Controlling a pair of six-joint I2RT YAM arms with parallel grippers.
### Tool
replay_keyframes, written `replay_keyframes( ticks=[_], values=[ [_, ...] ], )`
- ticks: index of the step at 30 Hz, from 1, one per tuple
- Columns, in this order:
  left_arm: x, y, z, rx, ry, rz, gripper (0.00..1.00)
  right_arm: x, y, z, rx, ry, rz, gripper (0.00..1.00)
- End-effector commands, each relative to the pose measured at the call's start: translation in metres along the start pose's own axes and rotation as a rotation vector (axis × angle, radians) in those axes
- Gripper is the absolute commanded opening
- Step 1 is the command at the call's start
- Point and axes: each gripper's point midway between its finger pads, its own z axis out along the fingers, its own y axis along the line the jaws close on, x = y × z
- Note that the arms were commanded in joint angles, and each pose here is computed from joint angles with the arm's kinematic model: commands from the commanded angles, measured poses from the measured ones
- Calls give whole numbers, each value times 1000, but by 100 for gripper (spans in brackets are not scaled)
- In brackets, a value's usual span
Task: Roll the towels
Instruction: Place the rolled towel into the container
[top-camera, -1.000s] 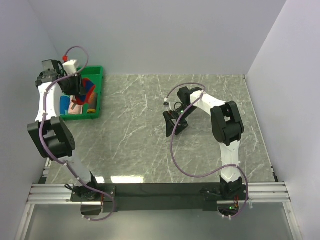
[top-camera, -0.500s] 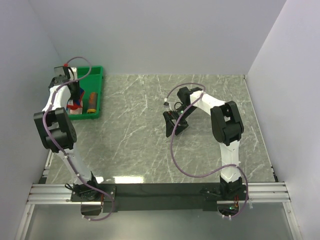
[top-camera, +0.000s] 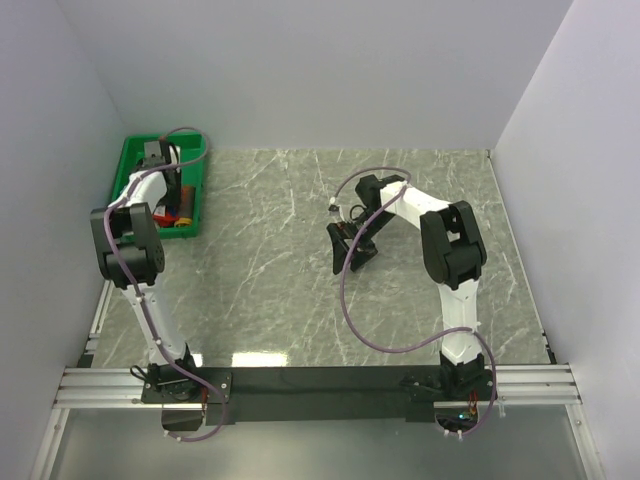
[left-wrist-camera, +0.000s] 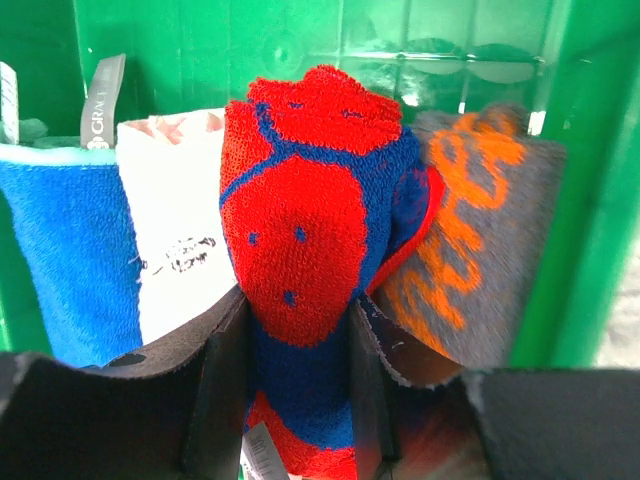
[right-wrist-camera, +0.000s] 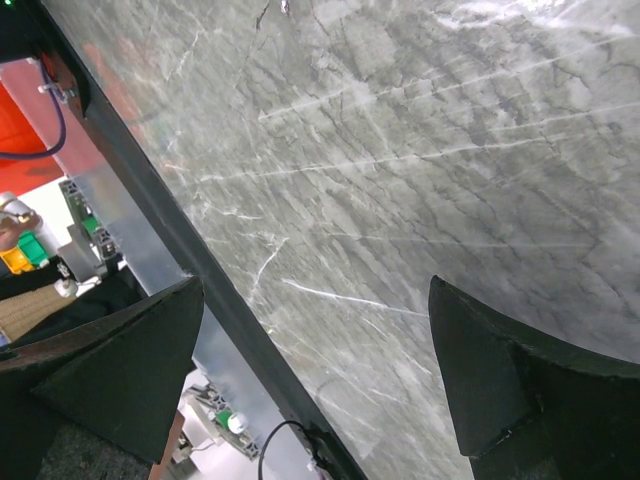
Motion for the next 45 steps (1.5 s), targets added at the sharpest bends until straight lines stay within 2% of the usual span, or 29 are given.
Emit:
replay_keyframes(
  ticks=[1,9,18,25,29,31,35,37,45],
  values=[
    [-13,1,-1,2,-18,-50,0,-6,1,-7,-11,-24,-8,99],
    [8,-12,19,101,60,-106,0,-4,-1,-7,-17,-21,-1,100],
    [33,6,43,77,154,-120,0,0,0,-9,-20,-20,4,100],
    [14,6,16,135,136,-132,19,-3,2,-10,-22,-27,0,100],
    [6,11,2,125,117,-124,26,-5,4,-11,-23,-32,-4,100],
    [6,13,-1,121,118,-119,36,-5,5,-12,-27,-31,-5,100],
    [9,13,-2,117,133,-112,41,-7,5,-13,-25,-36,-7,100],
    [8,14,-3,112,134,-118,48,-7,6,-14,-24,-36,-11,100],
    [2,17,-10,112,121,-118,52,-5,8,-15,-25,-38,-14,100]
  ],
)
